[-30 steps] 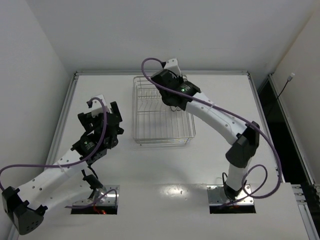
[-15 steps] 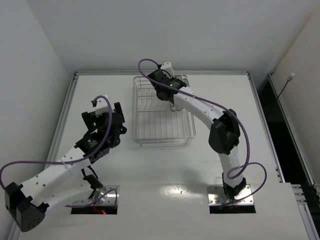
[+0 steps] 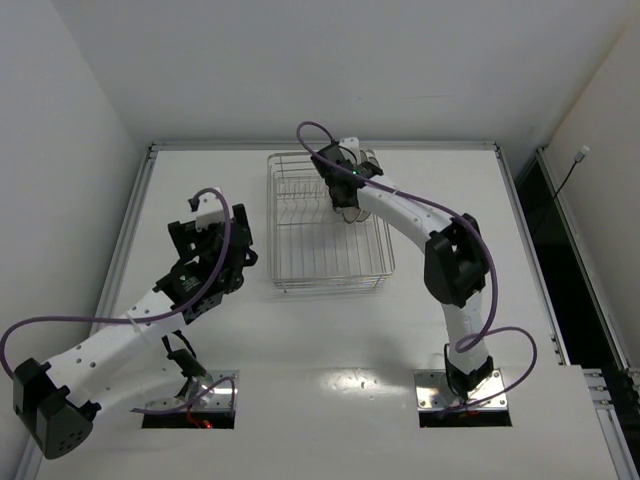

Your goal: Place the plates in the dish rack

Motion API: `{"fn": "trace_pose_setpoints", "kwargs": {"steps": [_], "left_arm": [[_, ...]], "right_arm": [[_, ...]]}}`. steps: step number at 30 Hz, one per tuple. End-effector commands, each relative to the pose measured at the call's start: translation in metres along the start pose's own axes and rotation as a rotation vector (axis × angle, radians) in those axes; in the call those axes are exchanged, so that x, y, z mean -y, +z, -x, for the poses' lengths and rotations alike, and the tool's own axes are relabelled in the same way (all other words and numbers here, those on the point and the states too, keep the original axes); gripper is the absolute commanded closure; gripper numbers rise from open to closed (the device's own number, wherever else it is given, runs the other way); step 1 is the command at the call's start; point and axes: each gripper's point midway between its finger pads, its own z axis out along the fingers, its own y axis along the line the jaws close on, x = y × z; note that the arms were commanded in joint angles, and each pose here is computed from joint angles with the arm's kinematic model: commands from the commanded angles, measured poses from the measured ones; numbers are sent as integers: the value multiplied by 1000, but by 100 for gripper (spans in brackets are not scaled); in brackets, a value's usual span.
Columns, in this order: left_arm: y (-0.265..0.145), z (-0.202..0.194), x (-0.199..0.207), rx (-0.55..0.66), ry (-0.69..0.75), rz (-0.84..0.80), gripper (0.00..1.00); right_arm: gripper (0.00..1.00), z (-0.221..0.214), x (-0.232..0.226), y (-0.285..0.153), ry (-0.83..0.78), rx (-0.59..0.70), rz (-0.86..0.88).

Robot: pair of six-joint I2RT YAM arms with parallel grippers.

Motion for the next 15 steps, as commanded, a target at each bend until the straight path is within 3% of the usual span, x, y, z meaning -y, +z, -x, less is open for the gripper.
{"fn": "trace_pose_setpoints", "kwargs": {"steps": [1,3,6,7,11,15], "left_arm": [[-1,16,4,21,-46,-2,0],[-1,16,4,21,-46,-2,0],[-1,16,4,21,-46,-2,0],[-1,16,4,21,-46,-2,0],[-2,19,4,25,-54,-4,0],[-1,18,4,24,-46,7,0]], "right_arm": [[59,28,23,-40,63,71,31],[47,37,38,-63,61,107,45],[46,35,57,-88,50,141,67],[44,51,70,-117,103,210,106],[27,37,101,-162,145,266,177],[10,10,103,-193,191,303,352]]}}
